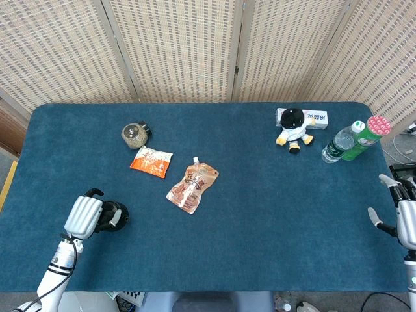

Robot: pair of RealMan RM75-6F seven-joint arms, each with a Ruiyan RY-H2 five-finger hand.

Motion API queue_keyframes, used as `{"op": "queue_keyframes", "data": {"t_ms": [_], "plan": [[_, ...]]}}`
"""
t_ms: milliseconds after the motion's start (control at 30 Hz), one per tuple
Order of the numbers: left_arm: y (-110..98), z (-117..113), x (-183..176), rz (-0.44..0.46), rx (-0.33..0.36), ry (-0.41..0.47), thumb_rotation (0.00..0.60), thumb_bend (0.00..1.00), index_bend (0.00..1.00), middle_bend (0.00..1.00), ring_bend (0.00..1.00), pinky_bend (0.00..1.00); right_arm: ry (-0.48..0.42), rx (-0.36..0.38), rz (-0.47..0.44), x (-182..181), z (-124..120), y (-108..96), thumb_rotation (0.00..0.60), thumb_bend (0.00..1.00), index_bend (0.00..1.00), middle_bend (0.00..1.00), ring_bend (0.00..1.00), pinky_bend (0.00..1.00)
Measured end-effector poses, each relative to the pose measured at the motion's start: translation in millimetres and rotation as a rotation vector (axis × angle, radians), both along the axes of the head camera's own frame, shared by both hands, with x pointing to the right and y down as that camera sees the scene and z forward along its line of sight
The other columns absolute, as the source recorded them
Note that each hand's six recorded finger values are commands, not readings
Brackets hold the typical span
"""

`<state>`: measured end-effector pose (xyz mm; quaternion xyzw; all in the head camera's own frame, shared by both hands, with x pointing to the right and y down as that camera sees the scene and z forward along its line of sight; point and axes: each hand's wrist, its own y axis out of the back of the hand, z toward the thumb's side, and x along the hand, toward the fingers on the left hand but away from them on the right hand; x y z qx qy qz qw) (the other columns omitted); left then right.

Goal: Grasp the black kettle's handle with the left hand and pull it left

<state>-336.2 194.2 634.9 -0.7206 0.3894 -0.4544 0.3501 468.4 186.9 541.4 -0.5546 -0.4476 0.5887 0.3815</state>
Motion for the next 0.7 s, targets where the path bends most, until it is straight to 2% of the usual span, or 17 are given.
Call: {"op": "queue_keyframes", "data": {"t_ms": [133, 700], "plan": [[-0.1, 0.4, -0.5, 0.0, 0.003, -0.003, 0.534, 0.41, 1.0, 1.0, 0.9, 0.45, 0.0, -0.002, 0.001, 0.3, 0.4, 0.3, 0.6, 0.3, 0.18, 0.28, 0.16, 0.06], [0.3, 2.2, -1.5, 0.002, 0.002, -0.01, 0.545, 0.41, 1.0, 1.0, 0.9, 0.48, 0.0, -0.006, 0.002, -0.9, 1.5, 0.2, 0.6, 0.3, 0.18, 0.28, 0.16, 0.06]]}}
